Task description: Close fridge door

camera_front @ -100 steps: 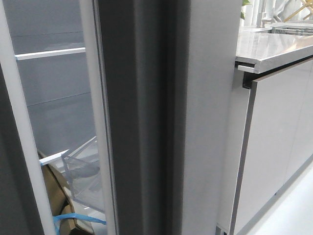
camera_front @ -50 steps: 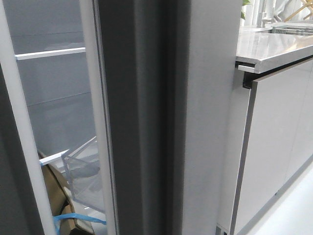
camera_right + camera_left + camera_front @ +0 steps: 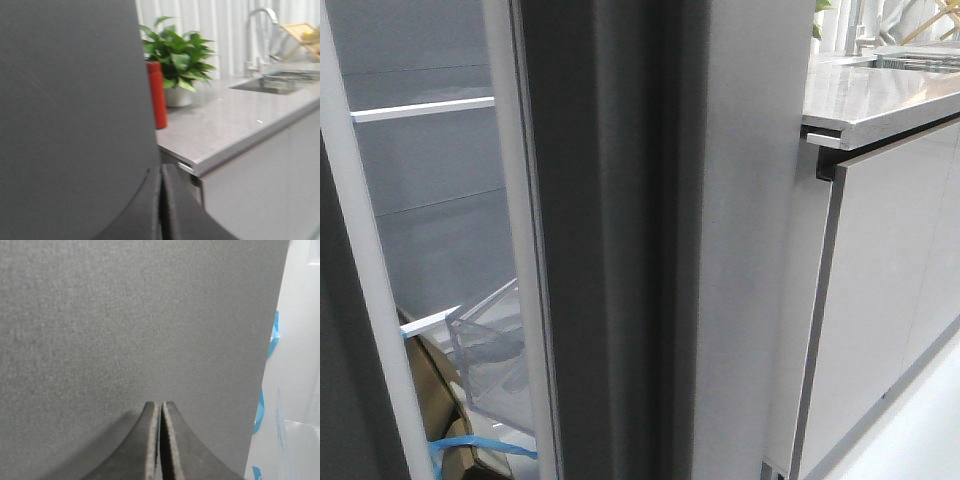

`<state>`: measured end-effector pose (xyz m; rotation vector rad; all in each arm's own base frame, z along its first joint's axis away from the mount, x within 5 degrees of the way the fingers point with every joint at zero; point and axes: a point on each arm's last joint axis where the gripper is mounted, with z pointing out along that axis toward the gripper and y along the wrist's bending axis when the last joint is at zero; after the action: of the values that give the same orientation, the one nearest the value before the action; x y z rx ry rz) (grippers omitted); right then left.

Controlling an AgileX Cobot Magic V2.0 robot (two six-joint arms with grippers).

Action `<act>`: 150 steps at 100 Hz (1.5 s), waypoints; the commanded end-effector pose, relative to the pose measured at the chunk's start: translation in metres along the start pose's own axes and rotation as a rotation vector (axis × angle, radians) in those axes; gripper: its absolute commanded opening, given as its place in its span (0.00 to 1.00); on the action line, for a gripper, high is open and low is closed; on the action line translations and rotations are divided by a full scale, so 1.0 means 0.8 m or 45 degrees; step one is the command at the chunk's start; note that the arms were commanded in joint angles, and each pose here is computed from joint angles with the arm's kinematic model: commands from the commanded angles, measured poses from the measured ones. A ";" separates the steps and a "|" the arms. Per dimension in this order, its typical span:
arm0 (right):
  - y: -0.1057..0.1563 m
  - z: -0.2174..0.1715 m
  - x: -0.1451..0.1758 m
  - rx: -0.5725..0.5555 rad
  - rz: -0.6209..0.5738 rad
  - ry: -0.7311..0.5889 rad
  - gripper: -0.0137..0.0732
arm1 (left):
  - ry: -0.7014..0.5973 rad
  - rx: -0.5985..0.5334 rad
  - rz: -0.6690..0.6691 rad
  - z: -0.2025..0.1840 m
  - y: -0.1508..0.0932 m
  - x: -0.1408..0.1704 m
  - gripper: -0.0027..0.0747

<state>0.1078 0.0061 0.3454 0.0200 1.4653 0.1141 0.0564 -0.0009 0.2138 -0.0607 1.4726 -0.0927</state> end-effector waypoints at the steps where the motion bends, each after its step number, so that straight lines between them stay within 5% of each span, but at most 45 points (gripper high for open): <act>1: 0.011 0.014 -0.041 -0.077 0.003 -0.142 0.07 | -0.037 0.013 -0.008 0.002 0.000 0.005 0.01; 40: 0.081 0.070 -0.103 -0.461 0.075 -0.146 0.07 | -0.037 0.013 -0.008 0.002 0.000 0.005 0.01; 74: 0.096 0.101 -0.106 -0.469 0.228 -0.080 0.07 | -0.037 0.013 -0.008 0.002 0.000 0.005 0.01; 150: 0.169 0.165 -0.121 -0.642 0.177 0.008 0.07 | -0.037 0.013 -0.008 0.002 0.000 0.005 0.01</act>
<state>0.2214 0.1350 0.4459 -0.2959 1.5194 0.5722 0.0564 -0.0009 0.2138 -0.0607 1.4726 -0.0927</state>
